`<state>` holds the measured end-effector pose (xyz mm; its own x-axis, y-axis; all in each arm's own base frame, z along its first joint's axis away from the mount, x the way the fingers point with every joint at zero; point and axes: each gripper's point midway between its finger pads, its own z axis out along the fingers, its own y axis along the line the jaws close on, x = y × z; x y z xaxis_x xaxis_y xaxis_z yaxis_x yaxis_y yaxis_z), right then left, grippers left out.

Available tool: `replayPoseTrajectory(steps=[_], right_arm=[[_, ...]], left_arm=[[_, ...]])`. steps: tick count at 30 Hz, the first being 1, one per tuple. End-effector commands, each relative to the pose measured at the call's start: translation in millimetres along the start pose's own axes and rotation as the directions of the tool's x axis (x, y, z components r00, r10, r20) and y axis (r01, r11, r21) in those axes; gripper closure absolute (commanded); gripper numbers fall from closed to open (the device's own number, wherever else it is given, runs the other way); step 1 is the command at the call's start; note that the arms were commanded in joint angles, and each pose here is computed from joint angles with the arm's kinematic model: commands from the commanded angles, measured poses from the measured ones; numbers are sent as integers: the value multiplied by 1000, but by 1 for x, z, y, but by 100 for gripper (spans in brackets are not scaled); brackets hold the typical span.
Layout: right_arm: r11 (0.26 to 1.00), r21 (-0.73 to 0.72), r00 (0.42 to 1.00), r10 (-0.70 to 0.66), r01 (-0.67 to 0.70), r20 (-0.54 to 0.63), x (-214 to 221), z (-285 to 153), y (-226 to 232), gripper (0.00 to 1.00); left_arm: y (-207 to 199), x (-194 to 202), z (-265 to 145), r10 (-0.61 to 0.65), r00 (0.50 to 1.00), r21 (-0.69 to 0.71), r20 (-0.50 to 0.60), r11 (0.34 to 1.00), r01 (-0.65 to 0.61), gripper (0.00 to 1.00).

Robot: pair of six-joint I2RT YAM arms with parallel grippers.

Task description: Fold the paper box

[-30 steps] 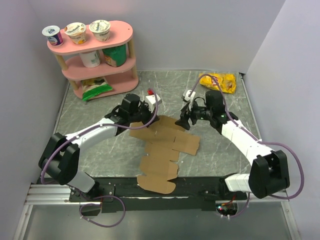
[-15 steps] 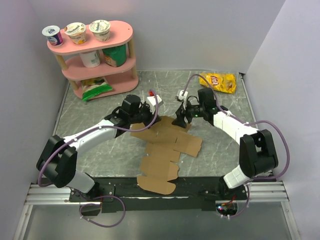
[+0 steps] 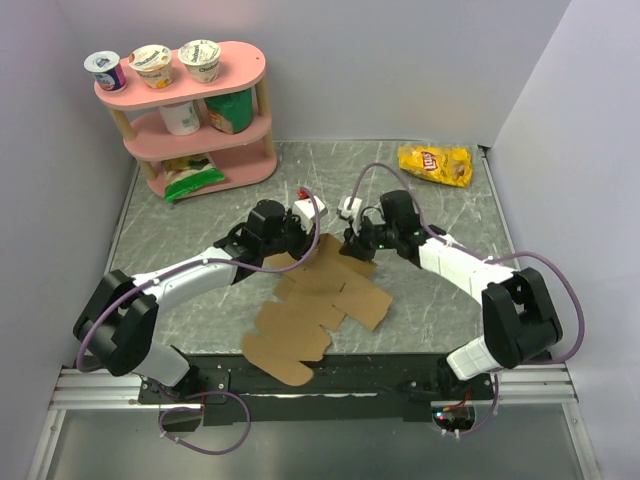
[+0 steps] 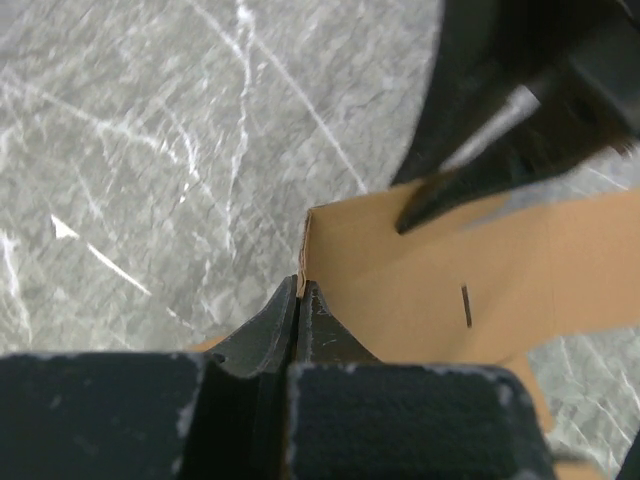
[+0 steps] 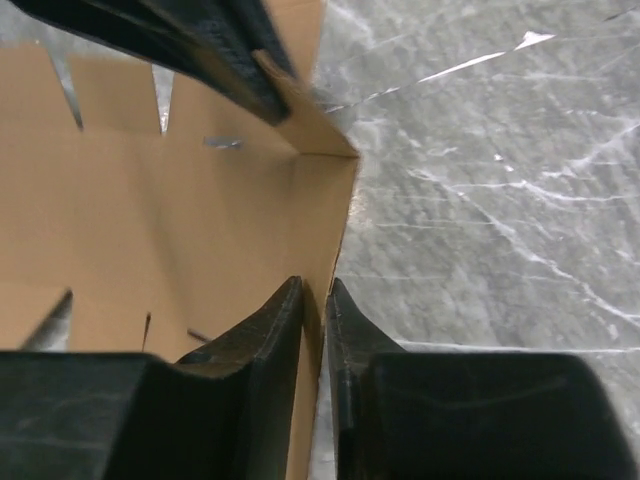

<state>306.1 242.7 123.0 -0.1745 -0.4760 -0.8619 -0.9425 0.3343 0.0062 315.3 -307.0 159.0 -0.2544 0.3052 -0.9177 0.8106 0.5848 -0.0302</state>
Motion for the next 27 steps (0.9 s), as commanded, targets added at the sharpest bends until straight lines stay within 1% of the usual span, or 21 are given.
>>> replayPoseTrajectory(steps=[1,2,3,4,5,6,7,8,9,13,14,15,17,18,20,21,22,23,24,26,27], right_arm=[[990,114,997,-82,83,-11,-9,4,3,81],[985,147,996,-92,93,-11,-9,5,0,88],[983,156,995,-95,97,-19,-8,5,3,97],[979,176,995,-100,101,-18,-6,7,3,100],[971,212,994,-104,108,-33,-4,6,-1,100],[965,233,993,-117,120,-29,-6,5,-3,100],[963,234,991,-129,134,-37,-5,7,2,100],[958,248,990,-134,141,-45,-4,7,1,100],[948,282,988,-138,150,-64,-4,5,-3,100],[903,388,981,-144,183,-128,-2,-2,-16,100],[898,397,980,-147,189,-134,-3,-2,-14,100],[890,413,979,-149,195,-141,-4,-4,-16,100],[871,447,976,-148,205,-159,-4,-6,-18,100],[874,437,974,-154,213,-167,-3,-4,-15,100],[840,488,965,-144,235,-217,-1,-10,-24,100],[837,483,957,-154,258,-244,2,-6,-23,100],[810,517,951,-148,274,-272,2,-10,-29,100],[804,523,948,-151,283,-281,1,-9,-29,100],[800,525,944,-149,290,-295,3,-5,-28,100],[772,559,941,-145,301,-306,2,-7,-31,100],[769,559,938,-153,310,-310,-1,-6,-28,100]], left_arm=[[14,-21,2,-69,992,-97,104,992,79,96],[20,-21,2,-79,991,-127,110,987,93,94],[22,-18,2,-87,990,-140,107,985,101,83],[25,-17,3,-113,988,-157,109,979,130,73],[26,-17,3,-124,986,-157,111,977,141,68],[28,-14,4,-137,985,-158,104,976,152,53],[29,-14,4,-160,981,-166,106,970,176,41],[32,-12,4,-175,979,-177,104,965,191,34],[38,-10,2,-191,976,-196,102,958,208,23],[55,0,-10,-277,954,-247,116,922,298,4],[56,4,-13,-289,950,-257,117,915,310,1],[58,7,-21,-297,947,-271,125,908,320,4],[59,18,-31,-329,936,-303,127,886,352,4],[62,14,-39,-335,929,-329,155,870,368,4],[66,33,-51,-402,901,-396,161,810,432,4],[65,32,-59,-449,872,-399,197,776,489,4],[65,41,-64,-472,858,-418,201,751,511,4],[60,59,-67,-504,844,-425,186,733,531,4],[55,57,-73,-541,811,-398,224,709,583,4],[37,72,-72,-583,787,-326,202,718,615,4],[31,76,-70,-614,765,-304,193,704,642,3]])
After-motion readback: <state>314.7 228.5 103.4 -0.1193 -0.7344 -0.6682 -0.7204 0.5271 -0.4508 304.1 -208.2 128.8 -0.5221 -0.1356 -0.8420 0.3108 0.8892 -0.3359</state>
